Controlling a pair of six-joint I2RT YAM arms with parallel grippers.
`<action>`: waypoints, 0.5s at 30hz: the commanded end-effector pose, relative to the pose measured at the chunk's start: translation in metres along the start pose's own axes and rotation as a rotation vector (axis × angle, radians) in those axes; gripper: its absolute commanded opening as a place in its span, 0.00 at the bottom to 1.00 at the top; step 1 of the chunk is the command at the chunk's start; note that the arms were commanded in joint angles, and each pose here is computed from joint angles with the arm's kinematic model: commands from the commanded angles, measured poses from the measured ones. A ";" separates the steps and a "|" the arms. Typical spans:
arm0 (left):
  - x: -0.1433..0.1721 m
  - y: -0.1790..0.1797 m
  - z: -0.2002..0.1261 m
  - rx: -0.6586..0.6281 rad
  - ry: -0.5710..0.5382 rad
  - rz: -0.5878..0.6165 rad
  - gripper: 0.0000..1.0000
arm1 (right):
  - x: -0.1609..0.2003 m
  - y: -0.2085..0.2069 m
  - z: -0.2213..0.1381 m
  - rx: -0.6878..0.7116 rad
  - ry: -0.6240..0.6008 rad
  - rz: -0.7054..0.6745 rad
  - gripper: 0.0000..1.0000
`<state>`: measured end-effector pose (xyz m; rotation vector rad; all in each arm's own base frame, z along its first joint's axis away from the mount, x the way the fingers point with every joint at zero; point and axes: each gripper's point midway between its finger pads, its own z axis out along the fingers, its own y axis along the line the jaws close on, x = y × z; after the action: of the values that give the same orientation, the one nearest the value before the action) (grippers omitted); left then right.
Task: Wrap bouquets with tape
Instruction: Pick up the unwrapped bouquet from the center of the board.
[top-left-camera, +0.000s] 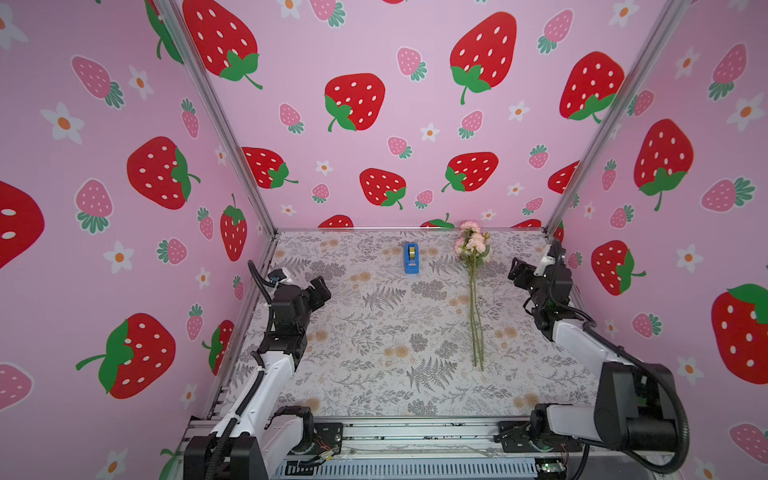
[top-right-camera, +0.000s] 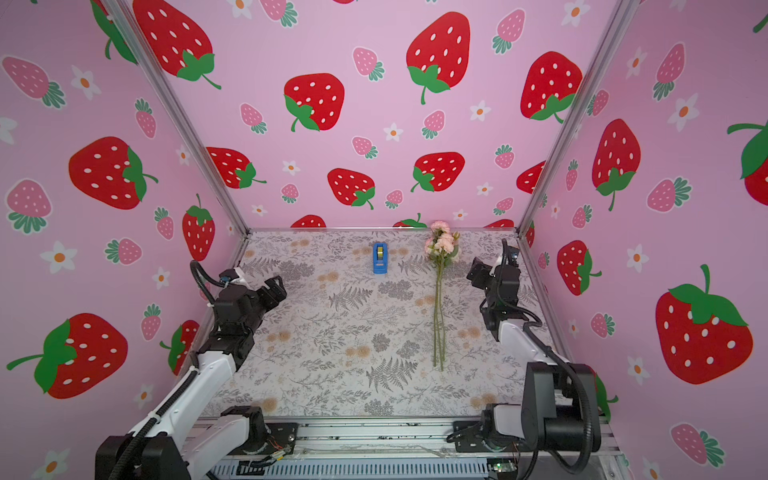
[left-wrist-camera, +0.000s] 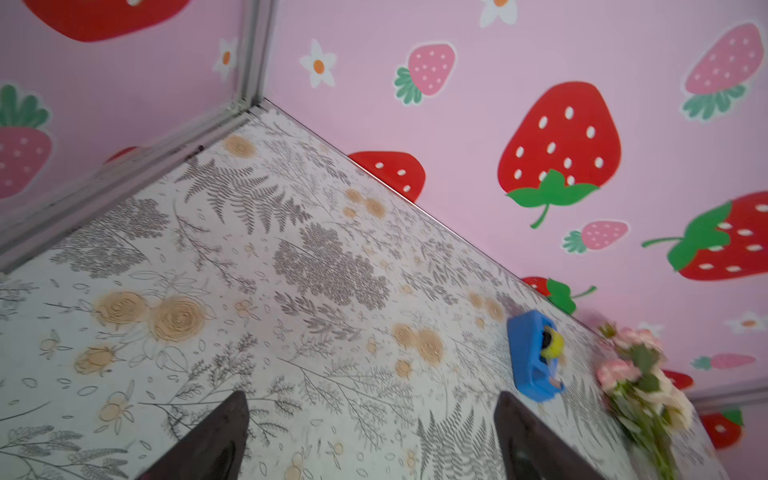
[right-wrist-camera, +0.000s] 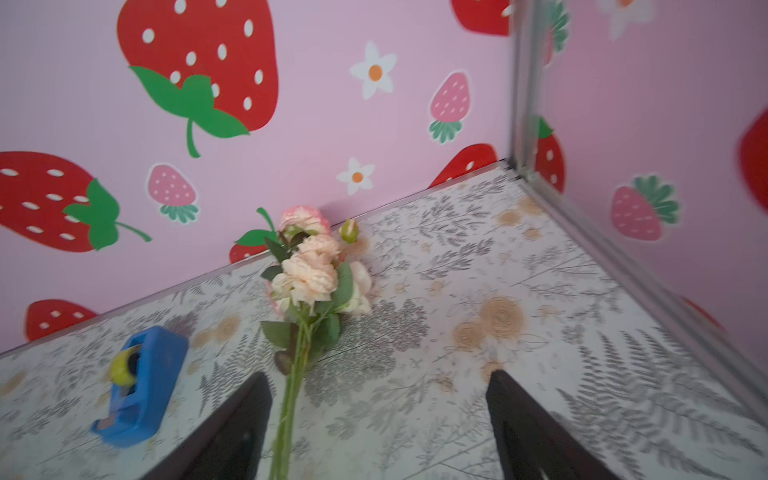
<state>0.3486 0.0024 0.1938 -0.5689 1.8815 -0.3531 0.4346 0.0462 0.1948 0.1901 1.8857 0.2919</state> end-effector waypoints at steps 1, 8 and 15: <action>0.023 -0.020 -0.014 0.093 0.146 -0.110 0.92 | 0.056 0.046 0.016 -0.190 0.266 -0.032 0.83; 0.033 -0.019 -0.040 0.109 0.173 -0.148 0.91 | 0.115 0.074 0.055 -0.126 0.476 -0.198 0.76; 0.031 -0.005 -0.054 0.048 0.135 -0.150 0.91 | 0.156 0.069 0.079 -0.043 0.586 -0.235 0.71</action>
<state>0.2994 -0.0253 0.2079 -0.6016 1.9197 -0.5772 0.4601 0.1681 0.0648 -0.1666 2.3792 0.3168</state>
